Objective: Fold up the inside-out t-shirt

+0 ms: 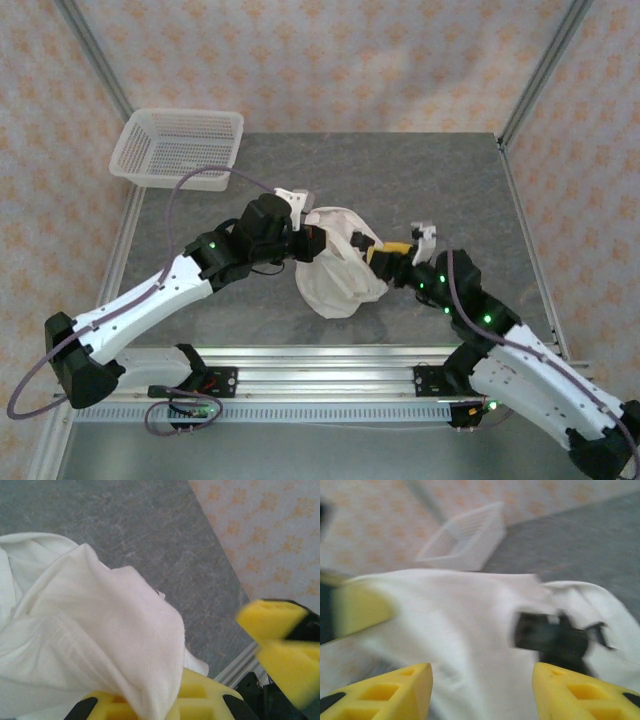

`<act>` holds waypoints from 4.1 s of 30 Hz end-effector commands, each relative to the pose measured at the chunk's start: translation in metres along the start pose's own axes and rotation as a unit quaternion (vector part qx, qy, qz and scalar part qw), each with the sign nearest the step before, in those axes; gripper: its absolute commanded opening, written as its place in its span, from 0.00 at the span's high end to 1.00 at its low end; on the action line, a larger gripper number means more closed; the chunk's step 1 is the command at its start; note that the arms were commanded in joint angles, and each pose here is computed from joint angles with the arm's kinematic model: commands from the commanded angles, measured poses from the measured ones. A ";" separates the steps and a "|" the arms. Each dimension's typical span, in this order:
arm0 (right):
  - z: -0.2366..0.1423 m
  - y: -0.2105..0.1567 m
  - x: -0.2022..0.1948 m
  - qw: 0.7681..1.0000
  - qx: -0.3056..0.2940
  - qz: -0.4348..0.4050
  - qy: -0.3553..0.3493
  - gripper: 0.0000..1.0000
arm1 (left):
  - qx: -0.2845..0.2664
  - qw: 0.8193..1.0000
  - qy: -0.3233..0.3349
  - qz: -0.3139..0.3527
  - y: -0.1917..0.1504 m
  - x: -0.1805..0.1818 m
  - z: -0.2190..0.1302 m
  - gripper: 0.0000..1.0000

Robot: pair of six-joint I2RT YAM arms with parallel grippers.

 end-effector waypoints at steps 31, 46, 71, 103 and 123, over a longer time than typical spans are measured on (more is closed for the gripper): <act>0.029 0.046 0.047 0.981 0.011 0.105 0.160 1.00 | -0.012 0.990 0.136 -0.024 0.070 0.119 0.055 0.71; 0.074 0.059 0.011 0.984 0.043 0.150 0.086 1.00 | -0.035 0.973 0.003 0.229 -0.002 0.022 -0.044 0.43; 0.075 0.075 -0.003 0.979 0.069 0.174 0.080 1.00 | -0.019 0.975 -0.052 0.216 0.030 0.006 0.034 1.00; 0.064 -0.007 0.008 0.985 0.075 -0.152 -0.016 0.47 | -0.014 0.993 -0.074 0.096 0.048 -0.008 -0.039 1.00; 0.018 0.028 0.039 0.982 -0.010 0.021 0.190 1.00 | 0.002 0.991 0.127 0.035 0.045 0.094 0.033 0.81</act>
Point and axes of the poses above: each hand's point on the last joint's axis, 136 mm out from that joint toward the fingers, its own z axis out along the fingers, its own x axis along the line the jaws close on, y = z × x, the point moved 9 cm from there along -z, back along the fingers, and after that the axes turned 1 degree about -z, right-handed, at the moved point
